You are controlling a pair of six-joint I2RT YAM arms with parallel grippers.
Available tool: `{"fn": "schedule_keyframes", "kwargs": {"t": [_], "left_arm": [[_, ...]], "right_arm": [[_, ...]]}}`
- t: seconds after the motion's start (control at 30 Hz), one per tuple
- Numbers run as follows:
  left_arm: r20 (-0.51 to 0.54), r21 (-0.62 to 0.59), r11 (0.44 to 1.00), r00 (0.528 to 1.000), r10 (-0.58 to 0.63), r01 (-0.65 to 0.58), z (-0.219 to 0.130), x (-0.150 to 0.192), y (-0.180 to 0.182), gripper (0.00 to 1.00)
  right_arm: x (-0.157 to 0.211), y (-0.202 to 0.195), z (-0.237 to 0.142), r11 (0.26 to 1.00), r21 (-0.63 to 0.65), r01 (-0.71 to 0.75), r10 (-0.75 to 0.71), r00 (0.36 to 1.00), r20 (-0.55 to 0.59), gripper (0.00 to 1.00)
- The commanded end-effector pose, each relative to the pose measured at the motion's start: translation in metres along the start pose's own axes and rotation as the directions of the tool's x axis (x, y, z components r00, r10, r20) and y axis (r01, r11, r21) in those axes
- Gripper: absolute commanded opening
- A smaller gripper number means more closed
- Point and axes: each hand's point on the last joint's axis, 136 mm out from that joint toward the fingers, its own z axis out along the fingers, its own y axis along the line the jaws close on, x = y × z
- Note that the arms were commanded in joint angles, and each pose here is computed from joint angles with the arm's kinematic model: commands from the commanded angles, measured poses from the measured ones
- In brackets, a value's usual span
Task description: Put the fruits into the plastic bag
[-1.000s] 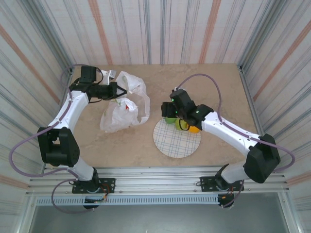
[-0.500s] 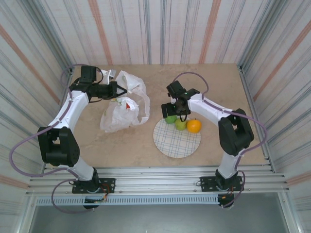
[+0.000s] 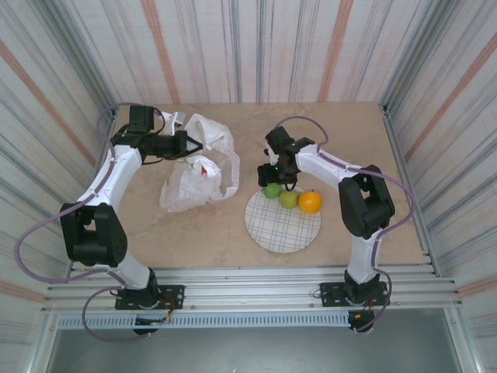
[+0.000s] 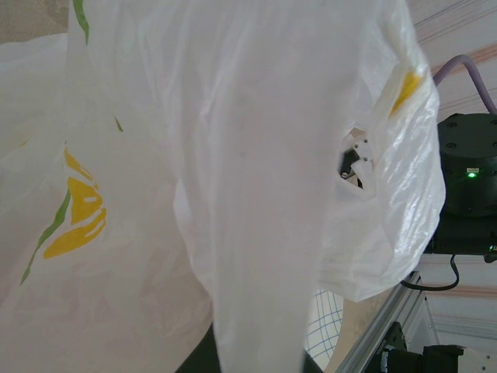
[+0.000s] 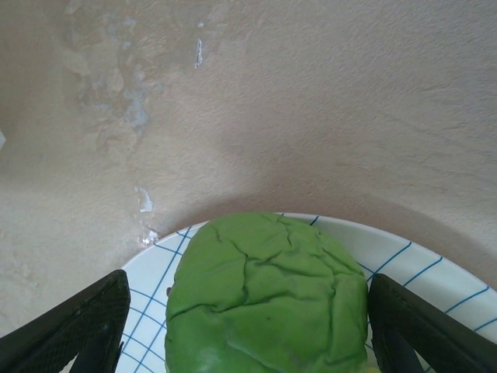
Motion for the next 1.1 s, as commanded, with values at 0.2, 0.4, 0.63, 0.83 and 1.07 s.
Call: {"fn": "schedule_keyframes", "kwargs": {"t": [0.2, 0.4, 0.63, 0.83, 1.07], "left_arm": [[0.017, -0.002, 1.0, 0.999, 0.031, -0.031, -0.012, -0.001, -0.009, 0.0], [0.018, -0.003, 0.999, 0.999, 0.033, -0.033, -0.012, -0.001, -0.009, 0.0], [0.018, -0.002, 0.999, 0.999, 0.033, -0.033, -0.012, -0.001, -0.009, 0.0], [0.019, -0.004, 0.999, 0.999, 0.036, -0.035, -0.012, -0.001, -0.009, 0.0], [0.019, -0.004, 0.999, 0.999, 0.035, -0.035, -0.012, -0.001, -0.009, 0.0]], "right_arm": [[0.01, -0.002, 0.008, 1.0, 0.001, -0.003, 0.003, 0.999, -0.044, 0.71], [0.013, -0.005, 0.011, 1.0, 0.01, -0.001, 0.001, 0.998, -0.056, 0.73], [0.013, -0.007, 0.013, 1.0, 0.018, 0.005, -0.004, 0.998, -0.059, 0.73], [0.017, -0.005, 0.018, 1.0, 0.013, 0.006, -0.005, 0.997, -0.078, 0.73], [0.015, -0.002, 0.018, 1.0, 0.004, 0.012, -0.012, 0.997, -0.072, 0.7]]}}
